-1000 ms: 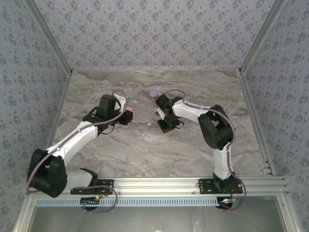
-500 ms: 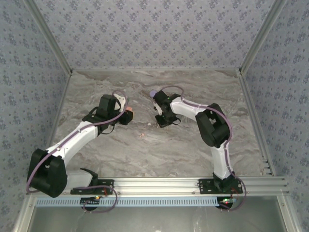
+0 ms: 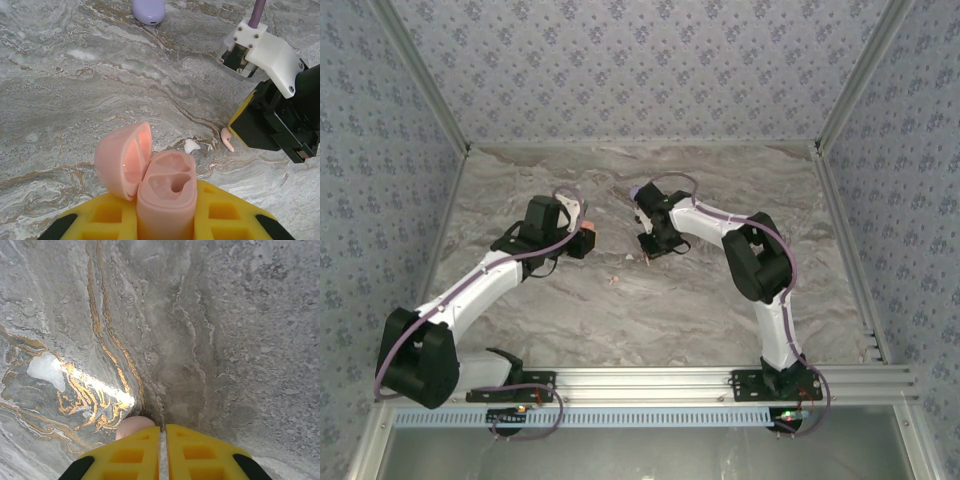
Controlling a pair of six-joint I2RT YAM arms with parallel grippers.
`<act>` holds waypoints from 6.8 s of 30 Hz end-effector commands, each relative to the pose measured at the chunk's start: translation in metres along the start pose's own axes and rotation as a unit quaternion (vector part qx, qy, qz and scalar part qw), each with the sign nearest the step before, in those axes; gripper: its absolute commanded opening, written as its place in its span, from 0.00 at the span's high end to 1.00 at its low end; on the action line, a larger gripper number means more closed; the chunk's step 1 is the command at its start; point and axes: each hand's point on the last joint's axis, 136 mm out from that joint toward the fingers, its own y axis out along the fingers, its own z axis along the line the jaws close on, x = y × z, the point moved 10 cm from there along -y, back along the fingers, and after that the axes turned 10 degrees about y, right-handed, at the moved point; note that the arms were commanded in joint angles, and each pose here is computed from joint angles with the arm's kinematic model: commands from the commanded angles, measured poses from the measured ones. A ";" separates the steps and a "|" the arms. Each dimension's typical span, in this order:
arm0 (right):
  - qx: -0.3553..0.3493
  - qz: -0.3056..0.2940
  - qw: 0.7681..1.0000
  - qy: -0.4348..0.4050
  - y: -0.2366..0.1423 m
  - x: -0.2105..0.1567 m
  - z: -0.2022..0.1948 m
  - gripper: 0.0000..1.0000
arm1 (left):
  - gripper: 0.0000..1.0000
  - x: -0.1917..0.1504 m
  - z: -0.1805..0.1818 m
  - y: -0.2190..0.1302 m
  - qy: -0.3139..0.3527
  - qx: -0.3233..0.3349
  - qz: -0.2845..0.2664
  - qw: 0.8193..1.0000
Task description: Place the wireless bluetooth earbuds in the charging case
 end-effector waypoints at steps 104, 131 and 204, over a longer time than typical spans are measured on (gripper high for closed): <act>0.200 -0.221 0.945 0.132 -0.124 -0.003 -0.026 0.79 | 0.86 -0.005 -0.037 0.002 0.164 -0.108 -0.240 0.951; 0.334 -0.365 0.869 -0.031 -0.246 -0.032 0.034 0.80 | 0.87 0.033 -0.070 -0.034 0.194 -0.169 -0.394 0.882; 0.328 -0.321 0.885 -0.082 -0.236 -0.039 0.055 0.58 | 0.86 0.053 -0.076 -0.035 0.161 -0.163 -0.374 0.899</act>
